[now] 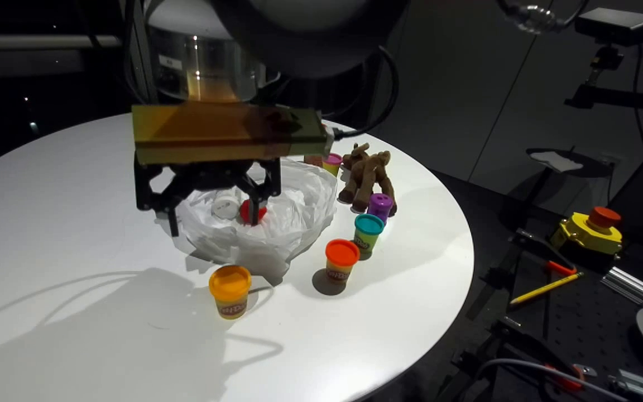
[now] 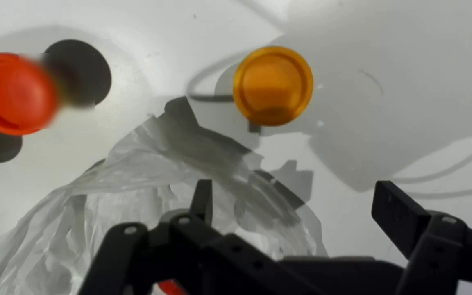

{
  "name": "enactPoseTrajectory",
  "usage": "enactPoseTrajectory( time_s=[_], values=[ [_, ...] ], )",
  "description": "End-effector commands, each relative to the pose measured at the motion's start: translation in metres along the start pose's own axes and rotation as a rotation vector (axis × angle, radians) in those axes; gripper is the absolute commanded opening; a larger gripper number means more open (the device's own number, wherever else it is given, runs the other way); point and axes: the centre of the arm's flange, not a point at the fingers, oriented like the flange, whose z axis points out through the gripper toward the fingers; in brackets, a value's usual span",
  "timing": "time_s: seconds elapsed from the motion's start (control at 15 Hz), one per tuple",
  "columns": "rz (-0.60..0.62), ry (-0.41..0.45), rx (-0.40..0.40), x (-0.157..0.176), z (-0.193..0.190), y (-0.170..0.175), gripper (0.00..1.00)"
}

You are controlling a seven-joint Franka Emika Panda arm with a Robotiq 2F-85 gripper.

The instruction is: Remove all the objects from the plastic bag and put them on the table

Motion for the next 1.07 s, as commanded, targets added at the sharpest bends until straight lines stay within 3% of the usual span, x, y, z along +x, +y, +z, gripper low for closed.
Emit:
enactPoseTrajectory(
  time_s=[0.0, 0.47, 0.67, 1.0],
  values=[
    [0.026, 0.054, -0.012, 0.039, -0.032, 0.017, 1.0],
    [0.022, 0.03, -0.059, 0.115, -0.006, 0.056, 1.0],
    [0.01, 0.066, -0.051, 0.135, 0.005, 0.061, 1.0],
    [-0.016, 0.043, -0.044, 0.159, 0.03, 0.054, 1.0]
  ],
)
